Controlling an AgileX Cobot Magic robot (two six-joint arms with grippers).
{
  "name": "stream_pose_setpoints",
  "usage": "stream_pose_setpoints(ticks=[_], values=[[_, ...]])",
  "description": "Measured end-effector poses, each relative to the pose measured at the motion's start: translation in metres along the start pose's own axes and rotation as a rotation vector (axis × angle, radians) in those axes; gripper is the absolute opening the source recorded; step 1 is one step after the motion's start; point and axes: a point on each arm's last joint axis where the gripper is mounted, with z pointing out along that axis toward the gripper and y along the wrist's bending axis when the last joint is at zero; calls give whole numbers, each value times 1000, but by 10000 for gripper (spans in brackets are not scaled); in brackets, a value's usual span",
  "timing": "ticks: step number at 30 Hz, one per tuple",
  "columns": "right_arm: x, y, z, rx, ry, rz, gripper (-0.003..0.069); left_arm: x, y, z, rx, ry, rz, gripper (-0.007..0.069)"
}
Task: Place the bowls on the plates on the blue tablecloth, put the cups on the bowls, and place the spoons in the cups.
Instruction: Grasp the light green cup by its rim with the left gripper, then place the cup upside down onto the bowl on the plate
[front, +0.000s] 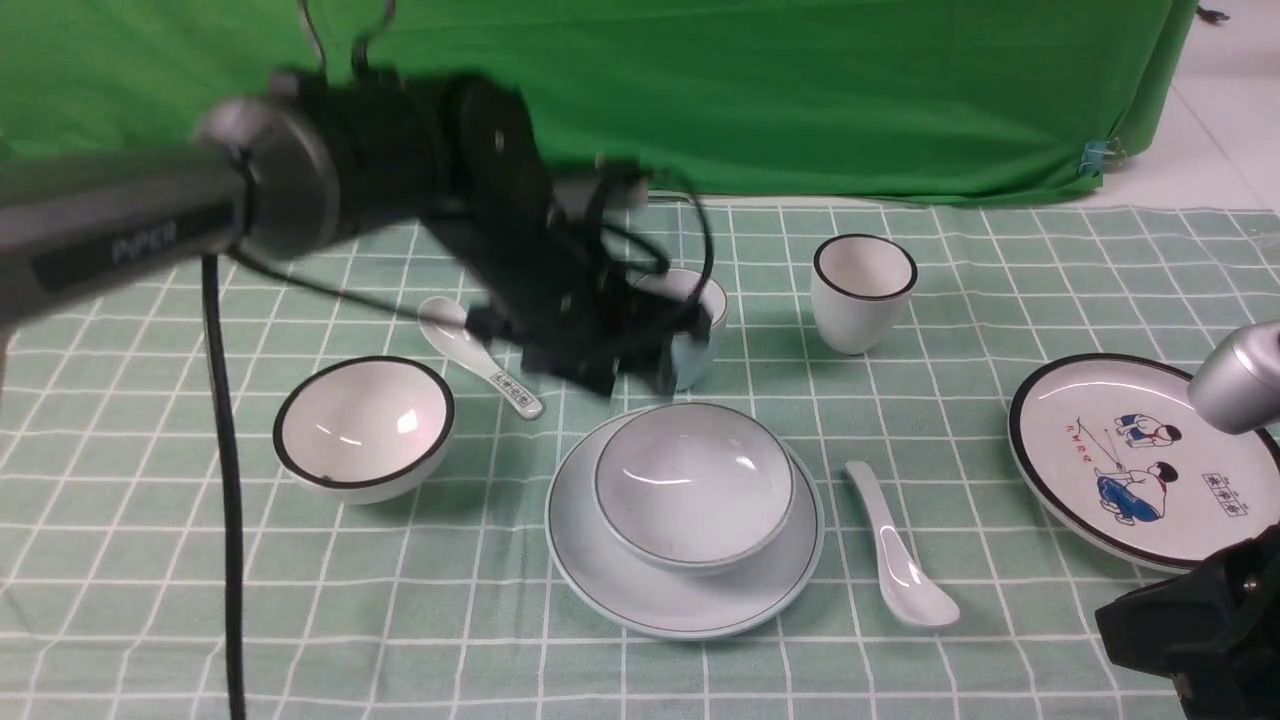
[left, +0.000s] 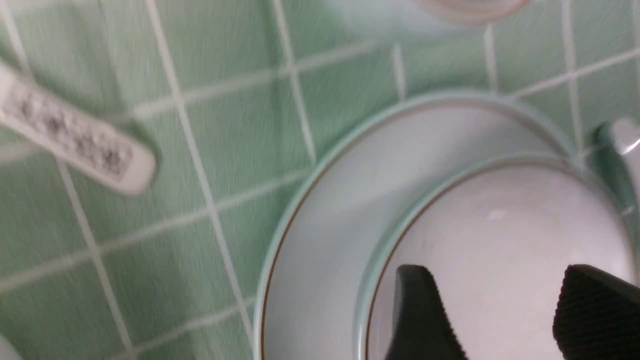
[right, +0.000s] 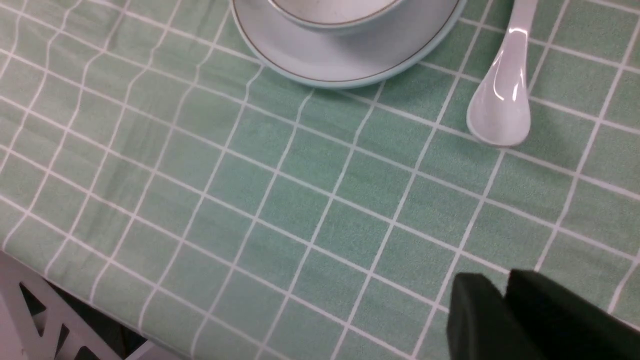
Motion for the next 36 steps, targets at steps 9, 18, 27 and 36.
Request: stream_pose_setpoints(ticks=[9, 18, 27, 36], values=[[0, 0, 0, 0, 0, 0, 133, -48, 19, -7, -27, -149, -76, 511], [0, 0, 0, 0, -1, -6, 144, -49, 43, 62, -67, -93, -104, 522], [0, 0, 0, 1, 0, -13, 148, -46, 45, 75, -51, -54, -131, 109], [0, 0, 0, 2, 2, -14, 160, -57, 16, -30, -32, -89, 28, 32]])
